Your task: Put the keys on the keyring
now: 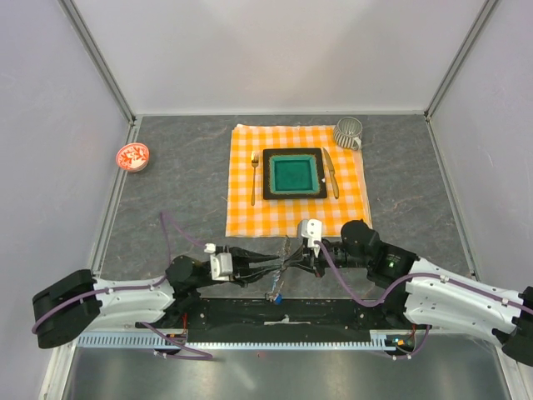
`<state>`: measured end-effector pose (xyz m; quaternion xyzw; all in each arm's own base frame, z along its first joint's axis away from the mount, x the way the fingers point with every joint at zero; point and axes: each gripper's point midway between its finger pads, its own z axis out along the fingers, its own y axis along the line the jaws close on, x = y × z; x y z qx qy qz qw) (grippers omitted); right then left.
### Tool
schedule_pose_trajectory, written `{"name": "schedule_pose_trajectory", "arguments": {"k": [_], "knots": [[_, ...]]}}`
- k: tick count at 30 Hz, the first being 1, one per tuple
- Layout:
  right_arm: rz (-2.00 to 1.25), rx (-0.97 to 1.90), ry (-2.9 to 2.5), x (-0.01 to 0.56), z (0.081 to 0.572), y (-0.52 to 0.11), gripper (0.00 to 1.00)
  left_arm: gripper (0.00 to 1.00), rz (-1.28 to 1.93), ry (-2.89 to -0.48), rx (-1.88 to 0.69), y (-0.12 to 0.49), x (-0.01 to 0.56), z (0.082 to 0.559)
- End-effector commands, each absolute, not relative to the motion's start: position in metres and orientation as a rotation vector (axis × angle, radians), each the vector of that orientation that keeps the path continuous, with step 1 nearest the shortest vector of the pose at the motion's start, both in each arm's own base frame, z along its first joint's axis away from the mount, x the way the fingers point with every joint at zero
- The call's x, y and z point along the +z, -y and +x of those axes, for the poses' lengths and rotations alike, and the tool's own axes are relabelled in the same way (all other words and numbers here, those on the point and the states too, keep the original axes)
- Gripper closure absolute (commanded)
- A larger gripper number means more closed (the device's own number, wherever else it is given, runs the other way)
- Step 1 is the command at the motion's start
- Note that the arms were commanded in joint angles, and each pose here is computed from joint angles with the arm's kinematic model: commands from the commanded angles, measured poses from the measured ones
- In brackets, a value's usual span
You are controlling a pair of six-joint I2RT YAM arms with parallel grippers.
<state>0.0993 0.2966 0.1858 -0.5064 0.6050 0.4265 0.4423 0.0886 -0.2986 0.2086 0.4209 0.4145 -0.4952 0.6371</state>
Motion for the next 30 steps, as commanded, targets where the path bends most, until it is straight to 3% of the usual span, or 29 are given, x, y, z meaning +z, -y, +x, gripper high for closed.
{"name": "schedule_pose_trajectory", "arguments": {"k": [1, 7, 10, 14, 22, 27, 30], "knots": [[-1.252, 0.946, -1.534, 0.209, 0.115, -0.292, 1.00, 0.62, 0.864, -0.811, -1.103, 0.282, 0.250, 0.087], [-1.319, 0.796, -1.719, 0.207, 0.128, -0.281, 1.00, 0.36, 0.899, -1.088, -0.987, 0.280, 0.228, 0.111], [-1.401, 0.726, -1.787, 0.207, 0.129, -0.276, 1.00, 0.31, 0.855, -1.147, -0.938, 0.272, 0.230, 0.121], [-1.490, 0.597, -1.801, 0.226, 0.136, -0.273, 1.00, 0.31, 0.849, -1.219, -0.955, 0.272, 0.222, 0.122], [-1.749, 0.427, -1.811, 0.211, 0.133, -0.277, 1.00, 0.34, 0.800, -1.276, -1.024, 0.283, 0.198, 0.124], [-1.843, 0.368, -1.805, 0.200, 0.135, -0.279, 1.00, 0.36, 0.636, -1.185, -1.132, 0.282, 0.211, 0.126], [-1.882, 0.362, -1.799, 0.197, 0.133, -0.284, 1.00, 0.38, 0.698, -1.190, -1.169, 0.296, 0.203, 0.120]]}}
